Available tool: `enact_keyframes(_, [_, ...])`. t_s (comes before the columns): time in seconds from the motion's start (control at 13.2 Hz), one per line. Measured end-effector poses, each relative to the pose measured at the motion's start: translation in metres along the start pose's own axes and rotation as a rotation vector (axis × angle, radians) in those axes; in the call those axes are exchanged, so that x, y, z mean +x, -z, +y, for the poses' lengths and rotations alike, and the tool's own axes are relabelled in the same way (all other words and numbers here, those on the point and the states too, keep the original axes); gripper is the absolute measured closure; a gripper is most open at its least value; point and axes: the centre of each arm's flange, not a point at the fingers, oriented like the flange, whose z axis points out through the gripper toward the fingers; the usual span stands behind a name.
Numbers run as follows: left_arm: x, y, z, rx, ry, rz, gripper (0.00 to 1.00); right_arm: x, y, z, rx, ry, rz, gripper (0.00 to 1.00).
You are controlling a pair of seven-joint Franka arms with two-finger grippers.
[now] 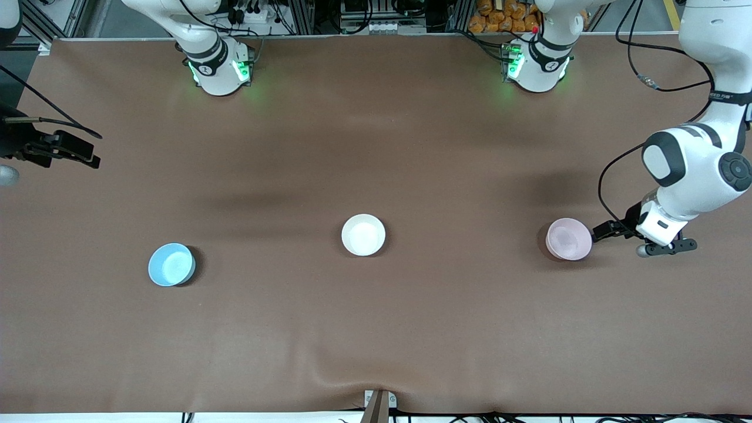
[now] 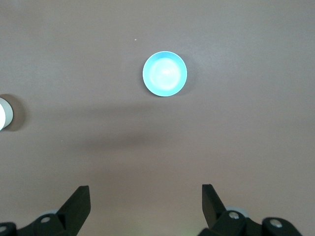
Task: Stack pink and blue bowls on white bowl
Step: 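Lower the left gripper onto the pink bowl rim, then grasp the pink bowl with the left gripper while the right gripper reaches blue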
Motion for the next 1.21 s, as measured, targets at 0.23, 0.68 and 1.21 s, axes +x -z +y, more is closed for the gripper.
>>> enact_keyframes(0.23, [-0.001,-0.009,0.0,-0.002,0.0,-0.007,0.0,0.0,0.0,0.0,0.0,0.0,0.0,0.0])
enact_keyframes(0.68, [-0.007,-0.034,-0.003,-0.005,-0.026,-0.036,0.0,0.0,0.0,0.0,0.0,0.0,0.001,0.0])
enact_keyframes(1.21, [-0.01,-0.048,0.001,-0.007,-0.034,-0.028,0.0,0.0,0.0,0.0,0.0,0.001,0.001,0.0])
